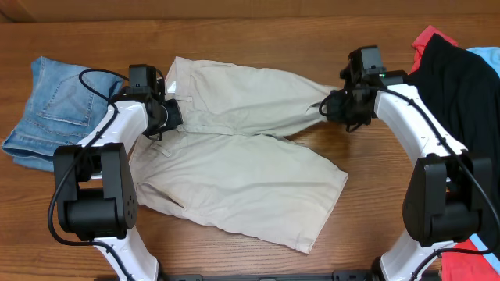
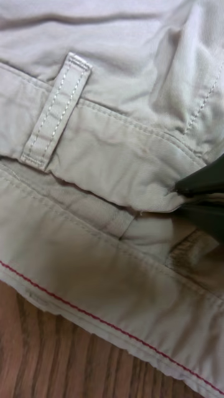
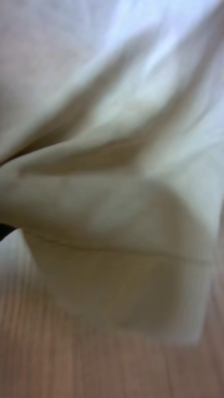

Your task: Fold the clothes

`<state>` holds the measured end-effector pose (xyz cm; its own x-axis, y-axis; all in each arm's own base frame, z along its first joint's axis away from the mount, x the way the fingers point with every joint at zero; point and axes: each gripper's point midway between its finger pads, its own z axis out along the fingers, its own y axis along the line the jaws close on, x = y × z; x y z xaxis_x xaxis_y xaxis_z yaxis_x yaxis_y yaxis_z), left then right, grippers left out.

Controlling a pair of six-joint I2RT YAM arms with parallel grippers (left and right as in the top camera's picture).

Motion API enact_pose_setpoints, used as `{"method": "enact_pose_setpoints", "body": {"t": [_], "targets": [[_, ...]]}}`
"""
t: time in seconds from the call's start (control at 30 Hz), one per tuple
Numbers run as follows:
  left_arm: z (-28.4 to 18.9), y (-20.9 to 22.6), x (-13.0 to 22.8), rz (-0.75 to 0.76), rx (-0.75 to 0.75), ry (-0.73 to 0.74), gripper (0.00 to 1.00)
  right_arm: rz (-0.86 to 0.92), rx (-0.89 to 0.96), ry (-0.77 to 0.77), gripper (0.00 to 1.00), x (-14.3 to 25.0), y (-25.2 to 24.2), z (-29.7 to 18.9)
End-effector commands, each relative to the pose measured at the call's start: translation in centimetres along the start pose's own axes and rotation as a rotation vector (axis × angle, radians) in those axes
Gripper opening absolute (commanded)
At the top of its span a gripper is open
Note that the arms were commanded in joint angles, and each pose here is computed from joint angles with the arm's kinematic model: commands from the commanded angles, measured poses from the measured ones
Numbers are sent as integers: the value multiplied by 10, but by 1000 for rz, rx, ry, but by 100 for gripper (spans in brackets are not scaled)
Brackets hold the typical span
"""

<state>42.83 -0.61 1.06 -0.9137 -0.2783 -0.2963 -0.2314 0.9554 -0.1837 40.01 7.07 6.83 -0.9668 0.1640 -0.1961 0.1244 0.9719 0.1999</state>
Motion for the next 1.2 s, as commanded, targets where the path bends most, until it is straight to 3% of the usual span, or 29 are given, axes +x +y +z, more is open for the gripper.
{"method": "enact_pose_setpoints", "body": {"t": [0.0,0.07,0.27,0.33,0.4,0.47,0.67,1.0,1.07,1.17], "targets": [[1,4,0,2,-20,7,5,26,132,61,13,17,-27,-7],[1,4,1,2,-20,7,6,31,147,118,22,31,-31,-9],[1,4,0,2,-20,6,7,42,182,239,27,60,-38,-15],[1,4,1,2,-19,7,8,41,186,225,27,57,-39,-15],[1,4,0,2,-19,7,9,34,186,162,38,42,-39,-11],[1,4,1,2,-19,7,10,30,180,77,42,21,-38,-9],[1,5,4,4,-23,21,12,25,150,-27,42,-4,-32,-6],[1,6,5,2,-24,24,19,28,117,23,45,-4,-30,34],[1,6,5,2,-24,24,19,22,111,1,40,-11,-29,45],[1,6,5,2,-24,24,20,19,98,-49,11,-26,-28,59]]}}
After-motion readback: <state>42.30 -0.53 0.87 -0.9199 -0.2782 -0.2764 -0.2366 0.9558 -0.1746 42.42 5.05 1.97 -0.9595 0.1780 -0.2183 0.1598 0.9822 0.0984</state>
